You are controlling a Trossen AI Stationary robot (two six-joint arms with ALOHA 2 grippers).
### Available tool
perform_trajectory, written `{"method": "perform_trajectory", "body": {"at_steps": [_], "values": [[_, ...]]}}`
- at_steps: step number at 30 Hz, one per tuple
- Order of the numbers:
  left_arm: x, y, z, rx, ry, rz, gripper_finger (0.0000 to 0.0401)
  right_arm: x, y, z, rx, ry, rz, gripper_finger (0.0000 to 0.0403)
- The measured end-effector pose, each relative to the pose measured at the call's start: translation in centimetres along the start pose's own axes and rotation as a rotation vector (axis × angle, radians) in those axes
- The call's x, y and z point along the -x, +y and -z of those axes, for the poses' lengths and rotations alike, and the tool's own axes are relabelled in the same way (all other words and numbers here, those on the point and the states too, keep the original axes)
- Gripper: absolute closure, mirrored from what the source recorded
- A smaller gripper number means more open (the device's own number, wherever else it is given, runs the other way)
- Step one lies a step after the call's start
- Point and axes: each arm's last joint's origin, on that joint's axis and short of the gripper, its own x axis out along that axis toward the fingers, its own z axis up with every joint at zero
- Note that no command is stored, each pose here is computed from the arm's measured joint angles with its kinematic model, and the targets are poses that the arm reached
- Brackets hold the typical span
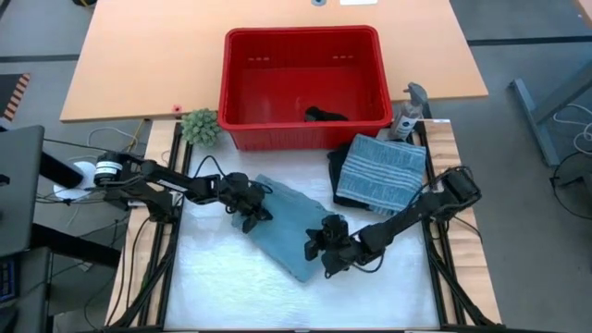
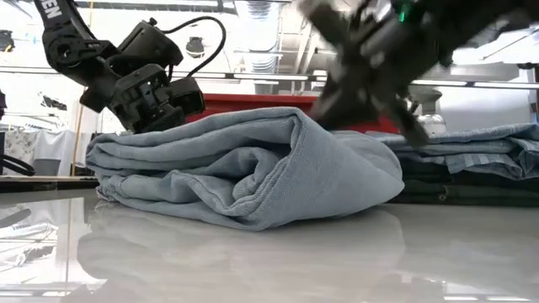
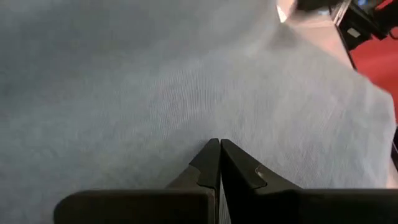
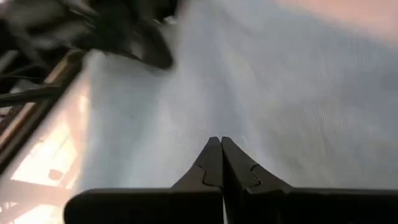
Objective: Fold Laundry from Bin
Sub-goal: Fold the blue pants
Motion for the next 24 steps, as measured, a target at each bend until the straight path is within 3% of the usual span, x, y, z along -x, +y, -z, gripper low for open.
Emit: {"method": "perform_trajectory", "body": {"at_steps": [6, 10, 14, 19, 24], "values": [[-0.1, -0.1, 0.4, 0.01, 0.039, -0.011, 0.0401, 3.4, 1.8, -2.6, 0.122, -0.035, -0.114, 0.0387], [-0.1, -0.1, 0.4, 0.011, 0.043, -0.015, 0.0401, 4.7, 3.2, -2.4, 0.248, 0.022, -0.264, 0.0387], [-0.1, -0.1, 0.4, 0.015, 0.034, -0.028, 0.0401, 2.6, 4.4, -0.8, 0.366, 0.192, -0.349, 0.0387], [-0.2, 0.0, 0.4, 0.045, 0.028, -0.046, 0.0401, -1.2, 6.3, 1.0, 0.502, 0.269, -0.391, 0.0387], [-0.2, 0.0, 0.5, 0.051, 0.035, -0.056, 0.0401, -4.0, 5.0, 3.6, 0.556, 0.382, -0.374, 0.0387]]}}
